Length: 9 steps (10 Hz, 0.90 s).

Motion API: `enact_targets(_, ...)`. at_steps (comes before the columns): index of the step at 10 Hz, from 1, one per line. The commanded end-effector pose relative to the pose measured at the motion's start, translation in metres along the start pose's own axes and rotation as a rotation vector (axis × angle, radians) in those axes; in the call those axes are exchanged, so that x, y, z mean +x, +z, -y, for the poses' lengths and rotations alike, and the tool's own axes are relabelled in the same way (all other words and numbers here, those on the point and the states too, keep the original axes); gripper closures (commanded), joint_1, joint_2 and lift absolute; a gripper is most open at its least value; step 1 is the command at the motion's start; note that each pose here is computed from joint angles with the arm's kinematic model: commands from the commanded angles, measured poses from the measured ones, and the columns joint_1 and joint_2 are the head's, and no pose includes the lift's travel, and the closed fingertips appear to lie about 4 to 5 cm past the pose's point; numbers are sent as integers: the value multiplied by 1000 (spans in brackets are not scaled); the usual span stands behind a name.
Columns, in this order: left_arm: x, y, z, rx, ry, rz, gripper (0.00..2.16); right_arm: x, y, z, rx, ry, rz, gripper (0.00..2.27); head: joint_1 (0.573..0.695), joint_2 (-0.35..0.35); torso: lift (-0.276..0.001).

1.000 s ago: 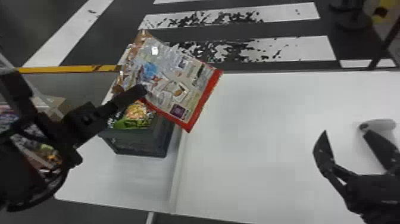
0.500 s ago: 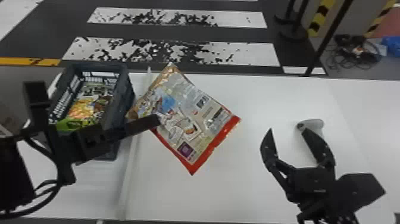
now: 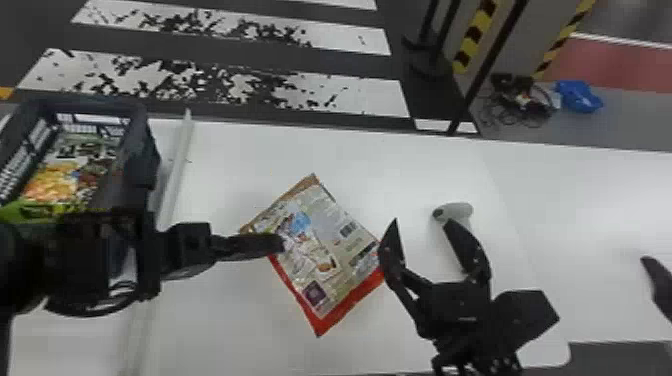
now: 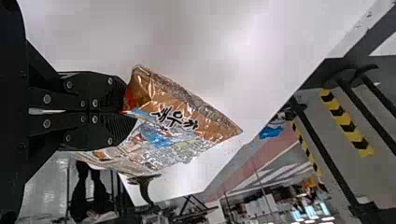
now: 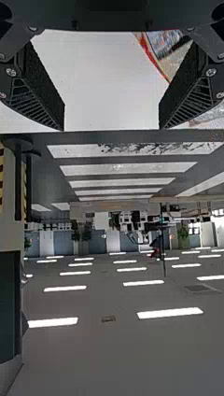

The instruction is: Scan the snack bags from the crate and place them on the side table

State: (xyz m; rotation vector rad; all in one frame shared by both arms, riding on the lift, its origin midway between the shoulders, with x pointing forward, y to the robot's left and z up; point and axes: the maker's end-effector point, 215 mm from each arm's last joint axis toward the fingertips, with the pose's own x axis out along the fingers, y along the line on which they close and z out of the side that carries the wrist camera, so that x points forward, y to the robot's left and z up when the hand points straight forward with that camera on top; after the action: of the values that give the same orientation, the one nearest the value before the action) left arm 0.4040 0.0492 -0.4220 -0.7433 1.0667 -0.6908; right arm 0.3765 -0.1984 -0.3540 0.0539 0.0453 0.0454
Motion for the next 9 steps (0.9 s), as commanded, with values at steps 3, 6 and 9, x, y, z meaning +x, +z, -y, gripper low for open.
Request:
enact_targets(3,75,11,-5,75,69,-13,937,-1,-1,0,2,-1,0,137,695,-249,-94)
enact_targets(6,85,5,14,135,40,-37,9,0,-1,2,5,-5,1,137,695,-290,-94)
enact_targets(9,76,11,5,238,148,-7,12,1,-2,2,8,-6,0,137,695,-302,-94)
